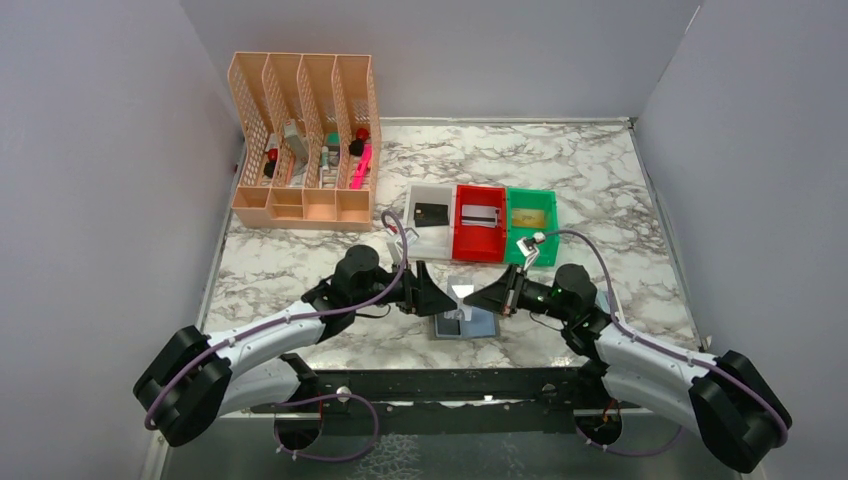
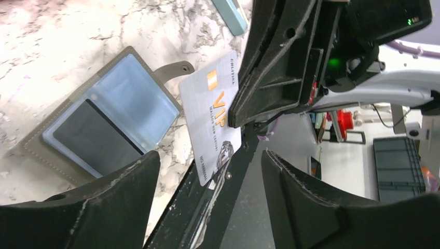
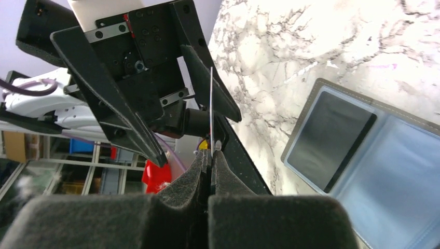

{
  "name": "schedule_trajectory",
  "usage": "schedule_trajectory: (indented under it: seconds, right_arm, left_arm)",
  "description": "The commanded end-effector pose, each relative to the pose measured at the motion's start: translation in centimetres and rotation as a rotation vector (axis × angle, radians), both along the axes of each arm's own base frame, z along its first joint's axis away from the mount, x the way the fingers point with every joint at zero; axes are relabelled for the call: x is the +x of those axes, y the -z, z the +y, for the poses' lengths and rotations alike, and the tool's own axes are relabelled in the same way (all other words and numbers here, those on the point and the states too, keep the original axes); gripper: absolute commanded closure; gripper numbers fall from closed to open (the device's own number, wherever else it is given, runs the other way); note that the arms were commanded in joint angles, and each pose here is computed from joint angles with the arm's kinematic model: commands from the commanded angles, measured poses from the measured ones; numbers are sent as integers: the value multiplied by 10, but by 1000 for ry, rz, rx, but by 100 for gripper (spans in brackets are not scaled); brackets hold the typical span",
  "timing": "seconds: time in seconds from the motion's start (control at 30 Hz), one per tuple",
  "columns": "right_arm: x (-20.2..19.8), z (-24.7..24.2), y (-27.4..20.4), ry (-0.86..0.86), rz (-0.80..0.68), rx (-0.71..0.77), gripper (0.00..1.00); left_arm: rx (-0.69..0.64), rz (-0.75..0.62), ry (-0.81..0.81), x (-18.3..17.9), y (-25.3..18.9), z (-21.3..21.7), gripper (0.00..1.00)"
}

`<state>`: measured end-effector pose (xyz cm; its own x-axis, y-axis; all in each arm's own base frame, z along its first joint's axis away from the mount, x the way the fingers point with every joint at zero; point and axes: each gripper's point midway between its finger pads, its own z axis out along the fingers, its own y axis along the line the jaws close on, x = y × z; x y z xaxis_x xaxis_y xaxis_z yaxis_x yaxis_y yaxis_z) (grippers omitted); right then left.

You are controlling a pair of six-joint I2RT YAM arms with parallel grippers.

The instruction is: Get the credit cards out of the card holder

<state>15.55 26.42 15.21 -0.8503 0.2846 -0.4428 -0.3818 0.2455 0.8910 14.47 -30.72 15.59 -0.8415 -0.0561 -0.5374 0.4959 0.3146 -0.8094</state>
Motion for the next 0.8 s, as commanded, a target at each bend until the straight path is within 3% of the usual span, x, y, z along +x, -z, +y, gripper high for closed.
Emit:
schedule_trajectory:
  seconds: [0.0, 0.33, 0.47, 0.57, 0.77]
  right_arm:
    - [11, -8, 10, 77, -7, -79, 99]
    - [42, -50, 13, 336, -81, -319, 99]
    - [57, -77, 5, 464, -141, -435, 99]
    - [67, -92, -5, 536, -188, -503, 99]
    - [84, -106, -23, 613, -270, -582, 99]
  left_arm:
    - [97, -33, -96, 15, 11, 11, 23]
    - [500, -200, -389, 64, -1, 76, 15]
    - [581, -291, -521, 79, -25, 105, 12]
    - [628, -348, -614, 87, -42, 128, 1]
    - [696, -431, -754, 90, -51, 166, 1]
